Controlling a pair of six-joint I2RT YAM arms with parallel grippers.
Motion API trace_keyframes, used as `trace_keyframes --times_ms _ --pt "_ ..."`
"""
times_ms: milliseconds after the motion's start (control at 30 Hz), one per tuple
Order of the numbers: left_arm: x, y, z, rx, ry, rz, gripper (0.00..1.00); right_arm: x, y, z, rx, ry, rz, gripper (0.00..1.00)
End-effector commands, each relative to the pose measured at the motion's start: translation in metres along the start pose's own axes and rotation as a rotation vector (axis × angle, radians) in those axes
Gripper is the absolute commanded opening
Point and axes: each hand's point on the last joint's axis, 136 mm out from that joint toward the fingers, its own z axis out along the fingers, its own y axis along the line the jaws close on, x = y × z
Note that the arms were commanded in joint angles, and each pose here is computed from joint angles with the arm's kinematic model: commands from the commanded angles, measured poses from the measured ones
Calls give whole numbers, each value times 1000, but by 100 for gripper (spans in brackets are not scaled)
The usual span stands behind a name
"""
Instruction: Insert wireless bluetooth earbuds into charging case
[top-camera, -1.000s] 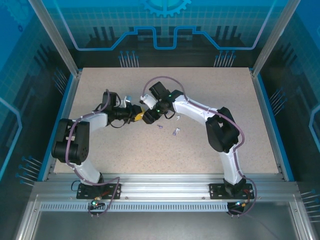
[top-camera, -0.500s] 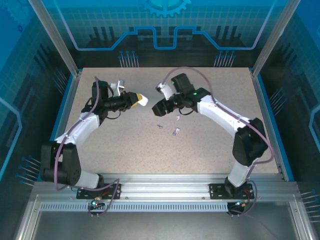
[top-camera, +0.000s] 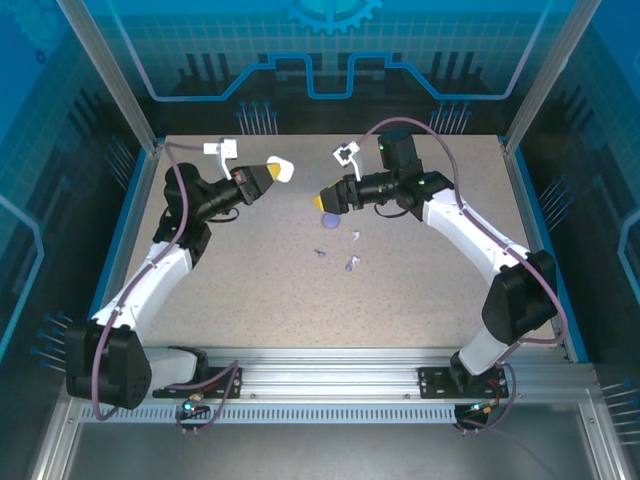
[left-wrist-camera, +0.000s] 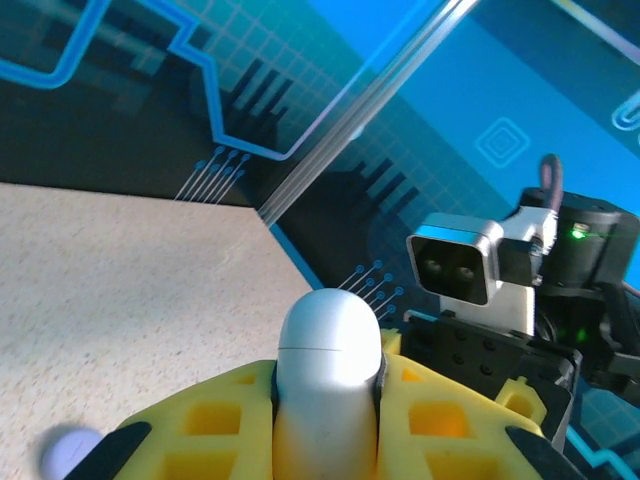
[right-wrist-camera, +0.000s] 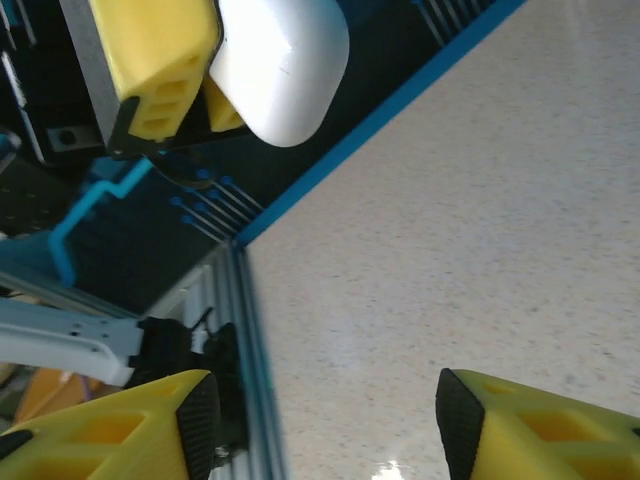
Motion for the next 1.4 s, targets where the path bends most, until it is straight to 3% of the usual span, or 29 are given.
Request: trace_keyframes --times_ms 0,167,1067,1233,1367 --pt "-8 -41 4 129 -28 165 17 -18 29 -6 -119 -30 -27 60" --pt "7 -64 10 190 -2 263 16 -29 39 -4 -200 -39 -26 57" --pt "12 -82 11 270 30 233 16 -39 60 -1 -285 -36 -109 49" --pt "12 -81 12 268 31 227 16 -40 61 -1 -282 -39 -113 44" --pt "15 -78 13 260 42 223 17 -40 60 -1 -276 -40 -111 36"
